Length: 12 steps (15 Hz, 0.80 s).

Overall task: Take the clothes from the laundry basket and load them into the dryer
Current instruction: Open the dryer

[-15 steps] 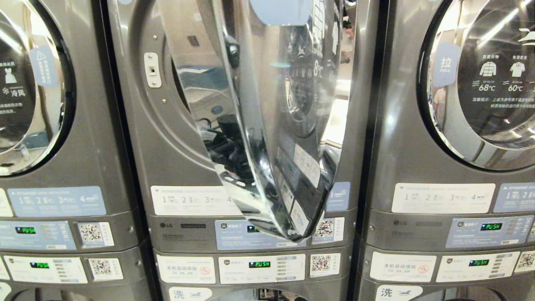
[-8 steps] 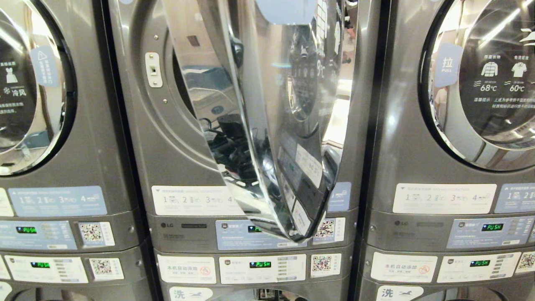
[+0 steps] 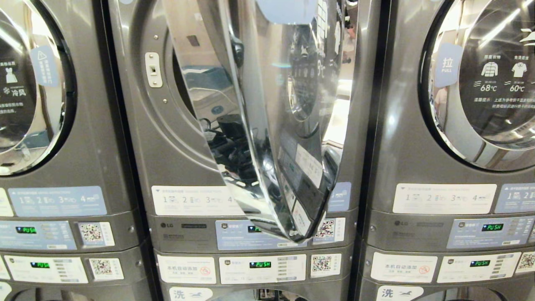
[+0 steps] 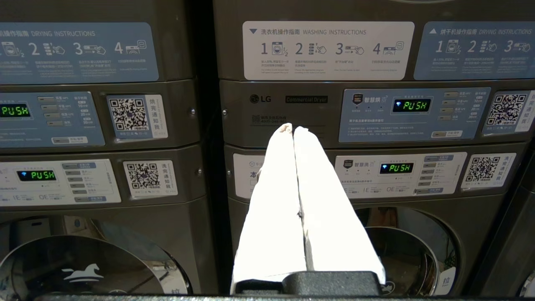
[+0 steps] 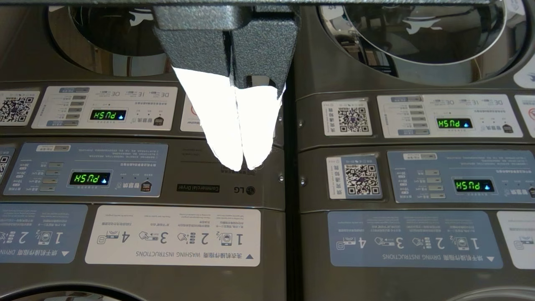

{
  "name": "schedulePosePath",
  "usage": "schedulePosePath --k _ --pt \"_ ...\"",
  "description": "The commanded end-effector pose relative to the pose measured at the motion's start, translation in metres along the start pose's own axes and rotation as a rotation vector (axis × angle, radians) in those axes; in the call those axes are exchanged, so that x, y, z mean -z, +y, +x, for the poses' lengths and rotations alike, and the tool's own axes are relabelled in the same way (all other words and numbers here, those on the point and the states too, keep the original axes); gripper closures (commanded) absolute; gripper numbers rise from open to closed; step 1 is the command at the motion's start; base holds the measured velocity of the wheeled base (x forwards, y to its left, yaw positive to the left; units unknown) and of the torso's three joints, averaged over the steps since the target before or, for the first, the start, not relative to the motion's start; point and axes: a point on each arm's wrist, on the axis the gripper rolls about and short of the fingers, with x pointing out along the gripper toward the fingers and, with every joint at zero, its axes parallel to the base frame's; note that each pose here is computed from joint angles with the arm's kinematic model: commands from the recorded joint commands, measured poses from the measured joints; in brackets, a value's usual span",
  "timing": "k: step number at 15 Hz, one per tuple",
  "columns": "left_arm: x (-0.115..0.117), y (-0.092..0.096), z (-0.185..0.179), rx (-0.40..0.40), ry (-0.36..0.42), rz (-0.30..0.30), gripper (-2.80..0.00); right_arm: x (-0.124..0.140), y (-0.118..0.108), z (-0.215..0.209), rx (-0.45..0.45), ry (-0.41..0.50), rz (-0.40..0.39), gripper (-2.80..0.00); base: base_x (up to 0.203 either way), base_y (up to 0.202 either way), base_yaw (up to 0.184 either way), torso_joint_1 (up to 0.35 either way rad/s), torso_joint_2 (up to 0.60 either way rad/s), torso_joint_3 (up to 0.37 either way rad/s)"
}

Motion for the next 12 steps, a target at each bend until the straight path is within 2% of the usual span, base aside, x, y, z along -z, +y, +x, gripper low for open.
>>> schedulePosePath --k 1,5,12 --pt "0.0 0.0 0.0 0.001 0.0 0.0 0.0 0.0 0.0 0.0 -0.001 -0.001 0.0 0.0 0.0 0.0 0.0 0.0 0.0 0.0" --pt "-0.0002 0.0 0.0 0.001 -0.002 -0.006 0.0 0.0 0.0 0.0 -0.001 -0.001 0.0 0.0 -0.032 0.0 0.0 0.005 0.0 0.001" --pt "-0.0001 0.0 0.0 0.001 -0.001 -0.006 0.0 0.0 0.0 0.0 -0.001 -0.001 0.0 0.0 -0.194 0.0 0.001 -0.002 0.0 0.002"
